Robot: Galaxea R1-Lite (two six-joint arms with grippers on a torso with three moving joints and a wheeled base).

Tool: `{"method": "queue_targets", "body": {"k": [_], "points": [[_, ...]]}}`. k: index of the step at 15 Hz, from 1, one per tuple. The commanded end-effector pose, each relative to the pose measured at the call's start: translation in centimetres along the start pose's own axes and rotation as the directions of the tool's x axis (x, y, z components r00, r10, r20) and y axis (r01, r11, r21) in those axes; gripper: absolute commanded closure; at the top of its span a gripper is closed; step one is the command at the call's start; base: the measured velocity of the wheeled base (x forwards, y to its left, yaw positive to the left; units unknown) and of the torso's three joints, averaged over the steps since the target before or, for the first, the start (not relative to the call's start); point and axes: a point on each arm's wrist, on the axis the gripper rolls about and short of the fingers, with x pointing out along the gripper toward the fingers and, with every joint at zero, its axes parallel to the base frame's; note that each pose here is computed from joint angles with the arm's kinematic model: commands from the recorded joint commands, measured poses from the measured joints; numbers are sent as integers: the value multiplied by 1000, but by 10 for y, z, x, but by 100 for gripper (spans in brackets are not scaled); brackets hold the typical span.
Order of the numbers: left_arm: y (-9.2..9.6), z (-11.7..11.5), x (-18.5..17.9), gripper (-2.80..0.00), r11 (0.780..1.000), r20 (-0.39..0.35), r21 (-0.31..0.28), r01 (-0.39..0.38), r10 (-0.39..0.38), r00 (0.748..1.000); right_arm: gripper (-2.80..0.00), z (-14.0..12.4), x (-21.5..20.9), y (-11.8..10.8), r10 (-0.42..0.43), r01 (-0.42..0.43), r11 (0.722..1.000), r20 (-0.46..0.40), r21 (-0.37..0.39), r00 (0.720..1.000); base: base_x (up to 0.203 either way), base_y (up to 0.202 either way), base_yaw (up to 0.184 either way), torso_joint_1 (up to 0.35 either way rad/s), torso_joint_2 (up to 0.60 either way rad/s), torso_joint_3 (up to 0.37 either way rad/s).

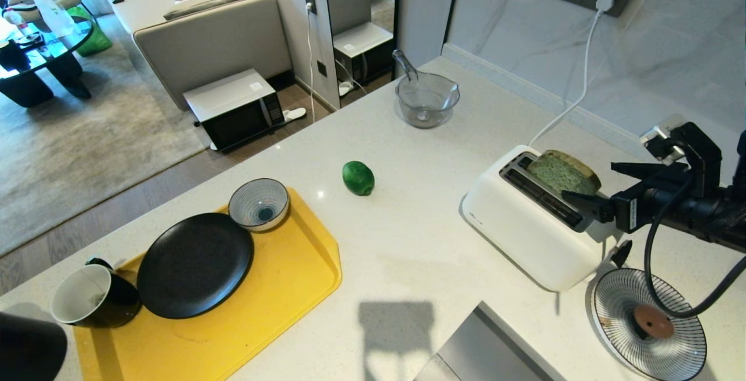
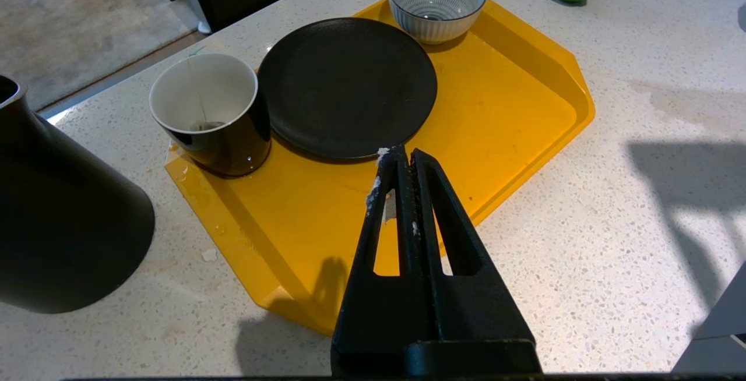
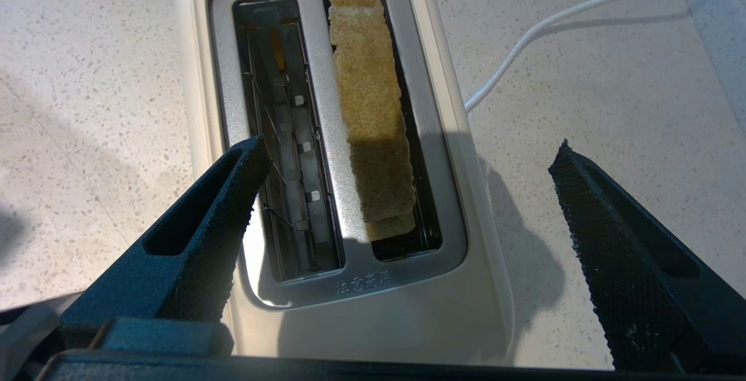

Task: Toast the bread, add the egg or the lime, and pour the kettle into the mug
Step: Put the baked bread on a plate

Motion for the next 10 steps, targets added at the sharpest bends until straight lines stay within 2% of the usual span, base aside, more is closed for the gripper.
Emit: {"method": "queue_targets", "body": {"k": [1,3,4,10], "points": [[0,-5,1,0,1000,-14,0,0,0,1000,-280,0,4,-1,4,-4,1000,1,-3,1000,0,0,0,0,0,0],[0,-5,1,0,1000,-15,0,-2,2,1000,-280,0,5,-1,2,-2,1000,0,-3,1000,0,0,0,0,0,0],[0,-5,1,0,1000,-14,0,0,0,1000,0,1,6,-1,3,-3,1000,0,-3,1000,0,0,0,0,0,0],[0,-5,1,0,1000,-13,0,0,0,1000,0,5,-2,0,-4,4,1000,20,-12,1000,0,0,0,0,0,0]]}}
